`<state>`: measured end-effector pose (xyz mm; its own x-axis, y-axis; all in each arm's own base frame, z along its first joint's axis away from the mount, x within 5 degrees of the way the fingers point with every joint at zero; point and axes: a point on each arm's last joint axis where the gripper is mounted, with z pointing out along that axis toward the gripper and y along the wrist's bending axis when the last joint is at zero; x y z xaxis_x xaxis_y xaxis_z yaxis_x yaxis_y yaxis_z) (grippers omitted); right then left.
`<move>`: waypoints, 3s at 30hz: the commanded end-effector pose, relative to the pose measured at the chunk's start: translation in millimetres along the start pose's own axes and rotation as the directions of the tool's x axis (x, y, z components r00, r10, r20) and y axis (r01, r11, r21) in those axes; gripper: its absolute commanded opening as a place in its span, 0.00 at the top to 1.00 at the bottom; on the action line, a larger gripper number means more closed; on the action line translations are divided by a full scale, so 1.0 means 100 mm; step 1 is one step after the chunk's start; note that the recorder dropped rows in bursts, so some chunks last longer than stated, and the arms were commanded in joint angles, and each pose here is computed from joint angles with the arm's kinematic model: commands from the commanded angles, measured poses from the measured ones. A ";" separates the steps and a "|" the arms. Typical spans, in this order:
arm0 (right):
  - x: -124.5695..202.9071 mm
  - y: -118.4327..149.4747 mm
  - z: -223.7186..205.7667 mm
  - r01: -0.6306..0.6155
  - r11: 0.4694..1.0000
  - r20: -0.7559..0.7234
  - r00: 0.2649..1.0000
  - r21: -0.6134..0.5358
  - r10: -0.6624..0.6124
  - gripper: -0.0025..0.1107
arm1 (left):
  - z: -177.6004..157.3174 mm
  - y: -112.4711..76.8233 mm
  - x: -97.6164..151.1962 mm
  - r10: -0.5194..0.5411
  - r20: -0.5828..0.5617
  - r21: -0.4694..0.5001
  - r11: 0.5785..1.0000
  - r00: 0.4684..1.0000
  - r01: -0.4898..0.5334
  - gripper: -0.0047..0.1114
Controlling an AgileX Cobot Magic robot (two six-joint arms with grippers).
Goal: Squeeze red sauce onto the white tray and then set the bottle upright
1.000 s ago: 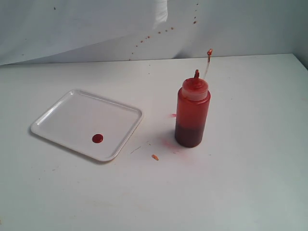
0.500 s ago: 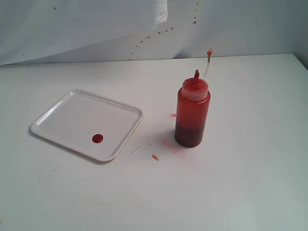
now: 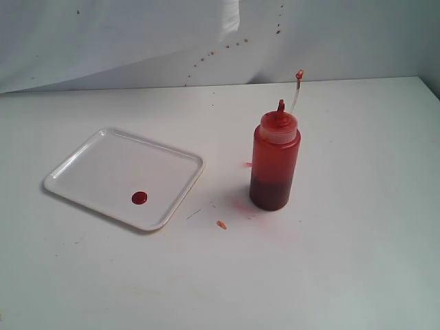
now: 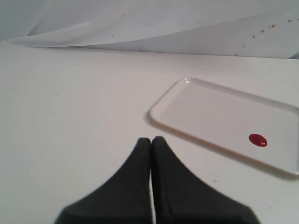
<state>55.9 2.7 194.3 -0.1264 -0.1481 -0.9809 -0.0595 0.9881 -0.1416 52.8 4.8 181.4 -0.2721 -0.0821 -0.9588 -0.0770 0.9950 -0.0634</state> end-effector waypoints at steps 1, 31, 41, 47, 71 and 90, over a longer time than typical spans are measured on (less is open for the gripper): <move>0.11 0.02 -0.01 0.004 1.000 -0.102 0.995 -0.015 -0.005 0.98 | 0.00 0.00 0.01 -0.016 0.008 0.002 1.000 1.000 0.016 0.96; 0.12 0.02 -0.01 -0.030 0.999 -0.122 0.992 -0.015 0.028 0.98 | 0.00 0.00 0.01 -0.016 0.008 0.002 1.000 1.000 0.016 0.96; 0.12 0.02 -0.01 -0.030 0.999 -0.120 0.992 -0.014 0.028 0.98 | 0.00 0.00 0.01 -0.016 0.008 0.002 1.000 1.000 0.016 0.96; 0.12 0.02 -0.01 -0.030 0.999 -0.120 0.992 -0.014 0.028 0.98 | 0.00 0.00 0.01 -0.016 0.008 0.002 1.000 1.000 0.016 0.96; 0.12 0.02 -0.01 -0.030 0.999 -0.118 0.993 -0.014 0.029 0.98 | 0.00 0.00 0.01 -0.016 0.008 0.002 1.000 1.000 0.016 0.96; 0.12 0.02 -0.01 -0.030 0.999 -0.118 0.993 -0.014 0.029 0.98 | 0.00 0.00 0.01 -0.016 0.008 0.002 1.000 1.000 0.016 0.96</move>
<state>53.7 3.1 183.3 -0.2467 -0.1263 -0.9608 -0.0759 0.9909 -0.1108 52.8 4.8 181.4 -0.2721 -0.0821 -0.9588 -0.0770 0.9950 -0.0634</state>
